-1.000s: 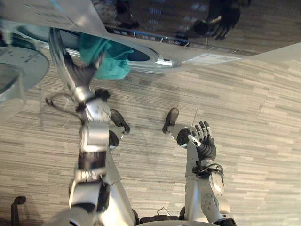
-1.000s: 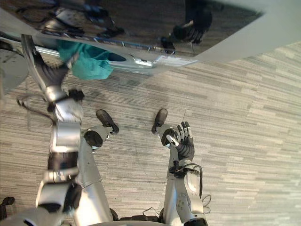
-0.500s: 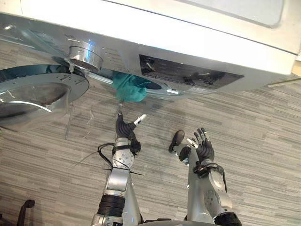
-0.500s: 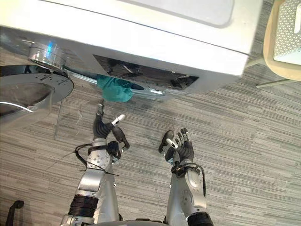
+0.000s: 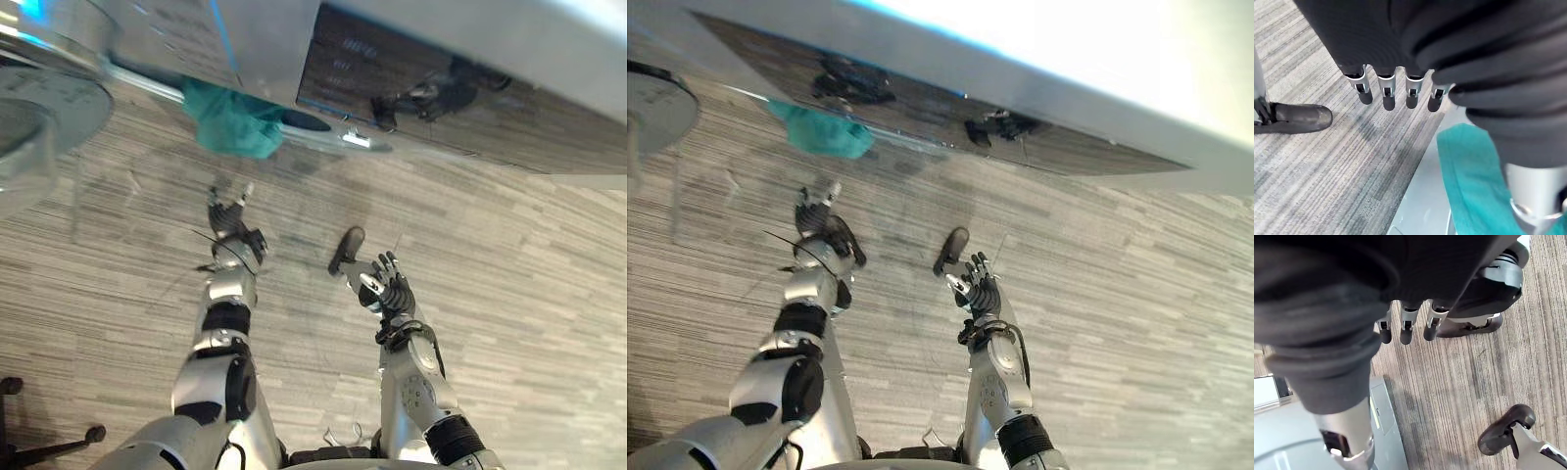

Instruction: Pick up the laundry basket with both hands and put the clothes into the washing machine.

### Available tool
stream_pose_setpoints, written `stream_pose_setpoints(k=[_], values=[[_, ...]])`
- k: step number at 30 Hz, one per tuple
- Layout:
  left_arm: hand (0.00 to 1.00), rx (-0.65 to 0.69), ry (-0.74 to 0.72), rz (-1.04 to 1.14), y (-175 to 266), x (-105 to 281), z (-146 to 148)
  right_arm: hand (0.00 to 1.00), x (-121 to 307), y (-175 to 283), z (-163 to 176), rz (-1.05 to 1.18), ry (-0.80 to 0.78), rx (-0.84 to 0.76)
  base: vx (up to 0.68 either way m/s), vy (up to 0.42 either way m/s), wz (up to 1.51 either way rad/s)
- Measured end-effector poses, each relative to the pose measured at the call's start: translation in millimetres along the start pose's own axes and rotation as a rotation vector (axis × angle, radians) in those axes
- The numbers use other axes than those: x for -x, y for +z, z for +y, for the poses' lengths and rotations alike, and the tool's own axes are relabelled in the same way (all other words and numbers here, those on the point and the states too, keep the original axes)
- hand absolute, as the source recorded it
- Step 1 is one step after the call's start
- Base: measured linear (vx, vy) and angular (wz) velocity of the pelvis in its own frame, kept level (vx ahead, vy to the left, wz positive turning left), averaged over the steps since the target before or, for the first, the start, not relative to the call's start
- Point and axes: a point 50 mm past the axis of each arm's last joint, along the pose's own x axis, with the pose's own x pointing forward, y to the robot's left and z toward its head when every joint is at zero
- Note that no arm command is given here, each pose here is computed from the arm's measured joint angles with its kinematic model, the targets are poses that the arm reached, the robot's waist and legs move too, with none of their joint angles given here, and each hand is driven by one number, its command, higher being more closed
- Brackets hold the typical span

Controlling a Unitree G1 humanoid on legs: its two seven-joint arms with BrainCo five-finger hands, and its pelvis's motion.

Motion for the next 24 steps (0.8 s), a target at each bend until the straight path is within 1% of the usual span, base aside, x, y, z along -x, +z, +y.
stream_pose_setpoints(k=[2, 5, 8, 11, 14, 18, 19, 21, 23, 24], values=[[0.00, 0.025, -0.009, -0.054, 25, -8, -3, 0.00, -1, 8, 3, -0.036, 0.025, -0.018, 0.01, 0.002, -0.03], [0.00, 0.005, -0.007, -0.087, 41, -15, -2, 0.00, 0, 13, 3, -0.061, 0.036, -0.028, 0.00, -0.013, -0.03], [0.00, -0.062, -0.026, -0.162, 62, -20, -1, 0.00, 0, 19, 2, -0.094, 0.050, -0.059, -0.01, -0.026, -0.06], [0.00, -0.161, -0.042, -0.256, 81, -20, -1, 0.00, -1, 23, -1, -0.116, 0.049, -0.092, -0.02, -0.017, -0.09], [0.00, -0.235, -0.094, -0.365, 104, -15, -13, 0.00, -1, 30, -4, -0.148, 0.038, -0.113, -0.02, 0.000, 0.05], [0.00, -0.286, -0.157, -0.517, 136, -5, -33, 0.00, 0, 40, -8, -0.191, 0.055, -0.117, -0.05, 0.037, -0.01], [0.00, -0.304, -0.189, -0.536, 141, -3, -40, 0.00, 0, 41, -11, -0.193, 0.050, -0.114, -0.05, 0.068, -0.17], [0.00, -0.348, -0.227, -0.540, 140, -1, -45, 0.00, 0, 41, -13, -0.189, 0.047, -0.109, -0.06, 0.066, -0.18], [0.00, -0.419, -0.284, -0.529, 132, 0, -50, 0.00, 0, 43, -14, -0.193, 0.054, -0.117, -0.07, 0.053, -0.15], [0.00, -0.475, -0.312, -0.516, 128, 0, -53, 0.00, -1, 42, -15, -0.182, 0.054, -0.126, -0.06, 0.032, -0.13]])
